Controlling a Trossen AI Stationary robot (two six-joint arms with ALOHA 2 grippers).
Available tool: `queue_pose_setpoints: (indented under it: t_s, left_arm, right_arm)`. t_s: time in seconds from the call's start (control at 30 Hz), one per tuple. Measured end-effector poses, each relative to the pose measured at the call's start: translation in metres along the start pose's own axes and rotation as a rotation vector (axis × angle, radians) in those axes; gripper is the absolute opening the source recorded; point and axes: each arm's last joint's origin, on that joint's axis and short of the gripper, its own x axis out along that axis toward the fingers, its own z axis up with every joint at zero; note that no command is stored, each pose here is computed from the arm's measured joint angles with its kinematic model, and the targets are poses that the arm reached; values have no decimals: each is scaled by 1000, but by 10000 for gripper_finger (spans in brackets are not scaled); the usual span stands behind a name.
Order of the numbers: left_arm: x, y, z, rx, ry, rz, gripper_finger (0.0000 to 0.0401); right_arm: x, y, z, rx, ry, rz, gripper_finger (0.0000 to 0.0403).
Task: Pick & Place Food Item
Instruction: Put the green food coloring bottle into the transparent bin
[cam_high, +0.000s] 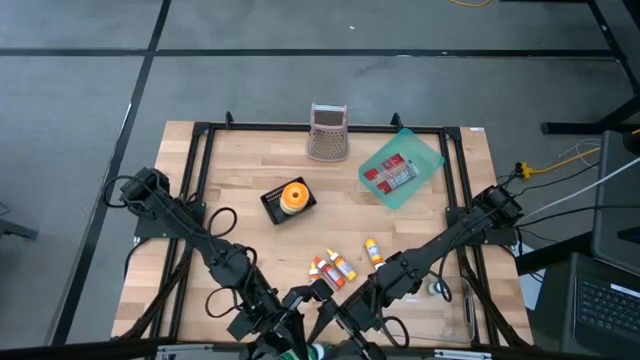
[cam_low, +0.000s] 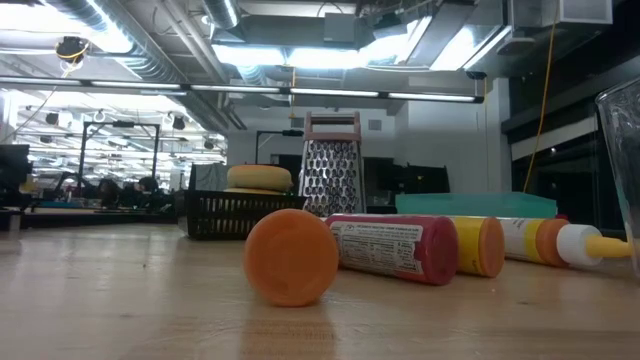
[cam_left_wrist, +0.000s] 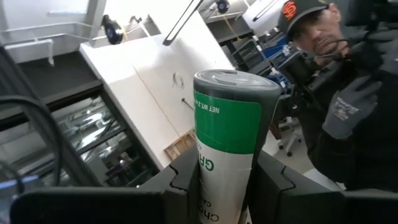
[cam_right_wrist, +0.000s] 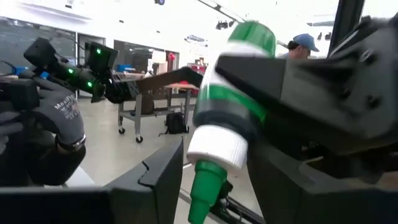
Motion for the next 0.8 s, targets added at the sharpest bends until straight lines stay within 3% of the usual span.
queue_pose_setpoints:
  t_s: [0.6,0.8]
  left_arm:
    - [0,0,0,-17,7,11,83]
    - [0,0,0,-16,9,19,83]
  right_arm:
    - [0,0,0,20,2,-3,175]
    - [0,0,0,15,3,-16,156]
